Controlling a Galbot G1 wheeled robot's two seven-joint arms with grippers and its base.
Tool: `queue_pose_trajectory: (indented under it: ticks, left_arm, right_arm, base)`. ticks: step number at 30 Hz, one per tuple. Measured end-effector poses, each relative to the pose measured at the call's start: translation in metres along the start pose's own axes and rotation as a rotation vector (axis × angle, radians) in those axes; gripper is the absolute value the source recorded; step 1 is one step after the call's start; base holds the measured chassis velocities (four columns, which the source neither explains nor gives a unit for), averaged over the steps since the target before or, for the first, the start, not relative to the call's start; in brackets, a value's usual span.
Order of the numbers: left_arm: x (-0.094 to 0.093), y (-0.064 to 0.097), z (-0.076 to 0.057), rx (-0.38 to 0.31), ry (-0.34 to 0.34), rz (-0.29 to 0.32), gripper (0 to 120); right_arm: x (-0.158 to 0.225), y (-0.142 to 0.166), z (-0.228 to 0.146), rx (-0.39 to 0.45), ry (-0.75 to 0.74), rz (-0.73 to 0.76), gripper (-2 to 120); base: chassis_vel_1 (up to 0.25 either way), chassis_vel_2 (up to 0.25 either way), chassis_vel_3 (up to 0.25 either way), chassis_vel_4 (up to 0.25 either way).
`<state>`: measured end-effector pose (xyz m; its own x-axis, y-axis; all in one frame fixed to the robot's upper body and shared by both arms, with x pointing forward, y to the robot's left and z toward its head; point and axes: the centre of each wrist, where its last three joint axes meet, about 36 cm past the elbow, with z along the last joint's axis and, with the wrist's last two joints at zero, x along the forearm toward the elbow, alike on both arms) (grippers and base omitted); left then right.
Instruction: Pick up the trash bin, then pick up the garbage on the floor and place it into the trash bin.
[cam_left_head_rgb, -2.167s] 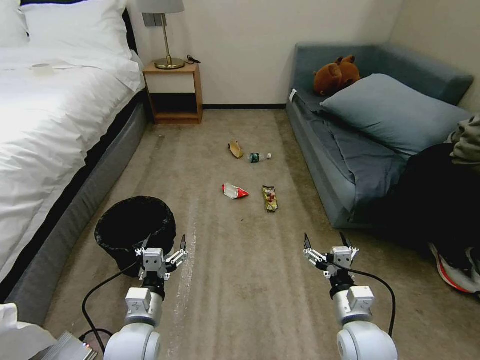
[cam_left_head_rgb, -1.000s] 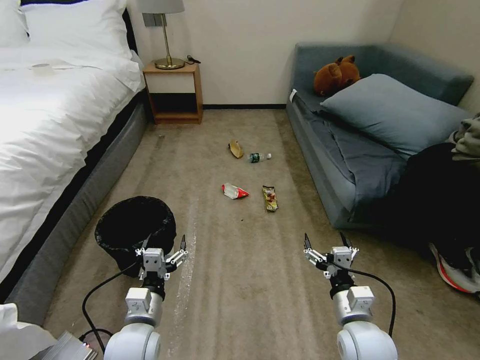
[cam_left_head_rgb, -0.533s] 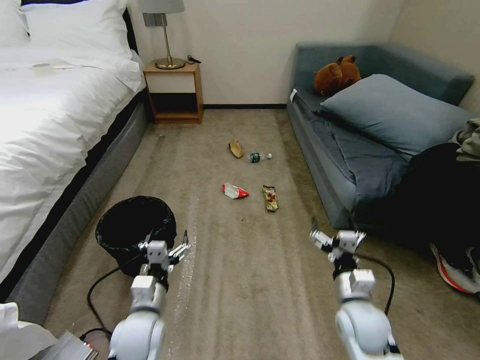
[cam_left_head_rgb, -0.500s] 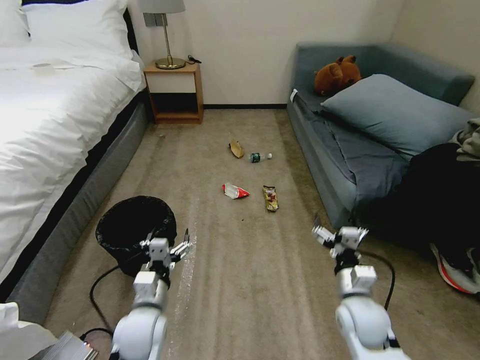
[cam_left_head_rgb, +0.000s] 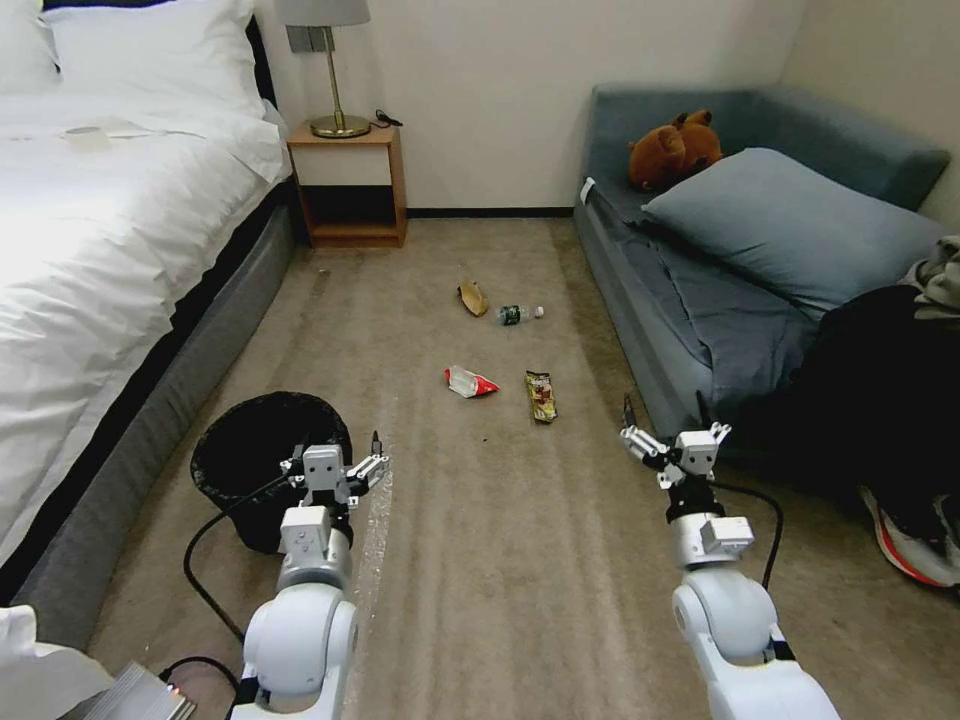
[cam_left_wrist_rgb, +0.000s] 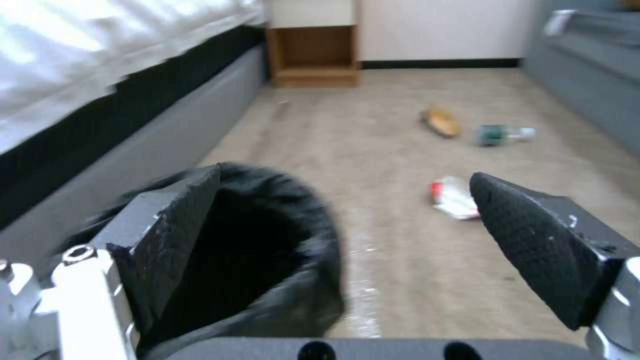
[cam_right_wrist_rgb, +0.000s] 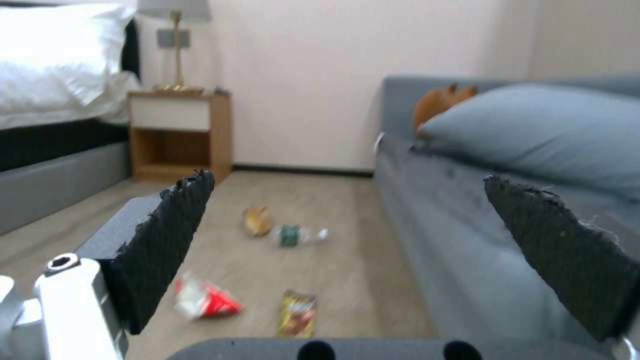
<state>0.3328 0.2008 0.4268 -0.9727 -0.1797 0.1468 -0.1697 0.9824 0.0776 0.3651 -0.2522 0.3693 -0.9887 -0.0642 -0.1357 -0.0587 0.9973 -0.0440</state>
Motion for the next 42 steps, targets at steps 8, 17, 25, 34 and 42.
queue_pose_trajectory:
  ticks: [8,17,25,34,42]
  left_arm:
    - [0.012,0.021,0.014,0.102,0.057,-0.205,100]
    - [-0.012,0.036,0.014,0.346,0.074,-0.43,100]
    - [-0.055,0.052,-0.006,0.618,0.136,-0.548,100]
    - [-0.087,0.062,-0.012,0.842,0.267,-0.502,100]
    - [-0.105,0.065,0.01,0.878,0.326,-0.554,100]
  right_arm:
    - [-0.013,0.001,0.0,0.037,-0.014,0.055,100]
    - [-0.01,0.003,0.015,0.053,0.01,0.059,100]
    - [-0.012,-0.004,0.018,0.068,0.008,0.06,100]
    - [-0.014,-0.008,0.025,0.069,0.002,0.043,100]
    - [-0.011,-0.015,0.033,0.071,-0.016,0.029,100]
  base:
    - [0.0,0.0,0.0,0.0]
    - [0.0,0.0,0.0,0.0]
    - [0.0,0.0,0.0,0.0]
    - [0.0,0.0,0.0,0.0]
    - [0.0,0.0,0.0,0.0]
